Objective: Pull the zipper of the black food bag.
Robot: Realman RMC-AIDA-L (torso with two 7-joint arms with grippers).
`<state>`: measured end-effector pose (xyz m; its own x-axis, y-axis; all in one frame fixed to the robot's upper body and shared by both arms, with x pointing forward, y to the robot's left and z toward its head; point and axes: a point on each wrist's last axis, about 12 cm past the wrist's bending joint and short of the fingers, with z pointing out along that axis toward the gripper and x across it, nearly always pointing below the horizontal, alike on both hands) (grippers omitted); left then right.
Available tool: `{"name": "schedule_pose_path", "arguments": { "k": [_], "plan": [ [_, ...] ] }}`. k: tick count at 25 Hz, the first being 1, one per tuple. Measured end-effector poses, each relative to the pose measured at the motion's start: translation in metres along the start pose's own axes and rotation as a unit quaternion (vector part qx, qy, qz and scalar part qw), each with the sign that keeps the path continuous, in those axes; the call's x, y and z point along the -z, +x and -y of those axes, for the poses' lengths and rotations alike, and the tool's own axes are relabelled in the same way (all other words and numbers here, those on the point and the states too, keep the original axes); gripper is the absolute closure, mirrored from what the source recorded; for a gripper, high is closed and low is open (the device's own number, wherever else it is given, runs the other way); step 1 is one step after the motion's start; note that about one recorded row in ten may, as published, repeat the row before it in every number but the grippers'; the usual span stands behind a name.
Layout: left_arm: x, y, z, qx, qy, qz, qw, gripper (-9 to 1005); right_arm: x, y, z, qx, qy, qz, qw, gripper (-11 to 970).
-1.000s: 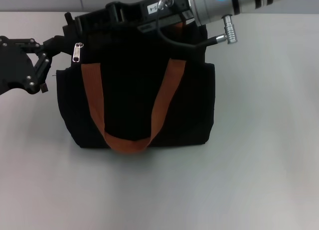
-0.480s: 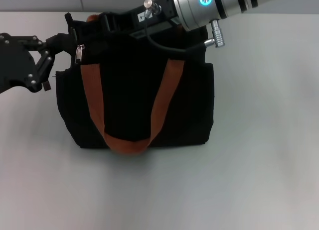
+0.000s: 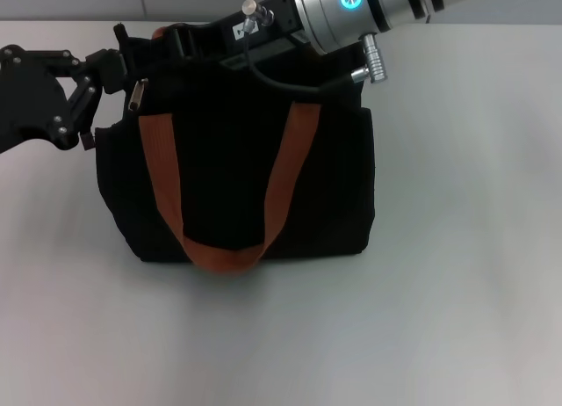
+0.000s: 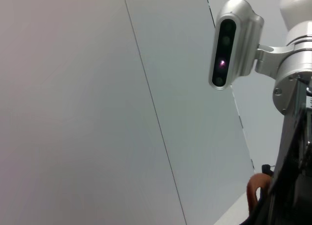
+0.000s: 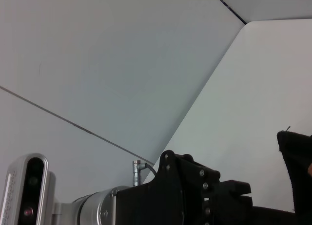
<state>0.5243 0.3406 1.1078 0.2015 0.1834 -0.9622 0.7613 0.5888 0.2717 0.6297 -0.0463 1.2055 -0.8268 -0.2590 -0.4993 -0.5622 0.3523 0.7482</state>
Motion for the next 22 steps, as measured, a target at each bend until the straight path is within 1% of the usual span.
{"name": "schedule_pose_path", "arguments": {
  "k": [9,22],
  "plan": [
    [-0.003,-0.006,-0.008,0.018,0.005,-0.006,1.0,947,0.0,-0.001,-0.003,-0.003,-0.005,-0.002,1.0,228],
    [-0.01,-0.012,-0.013,0.037,0.017,-0.012,0.999,941,0.0,-0.002,-0.004,-0.006,-0.011,0.004,1.0,250]
  ]
}}
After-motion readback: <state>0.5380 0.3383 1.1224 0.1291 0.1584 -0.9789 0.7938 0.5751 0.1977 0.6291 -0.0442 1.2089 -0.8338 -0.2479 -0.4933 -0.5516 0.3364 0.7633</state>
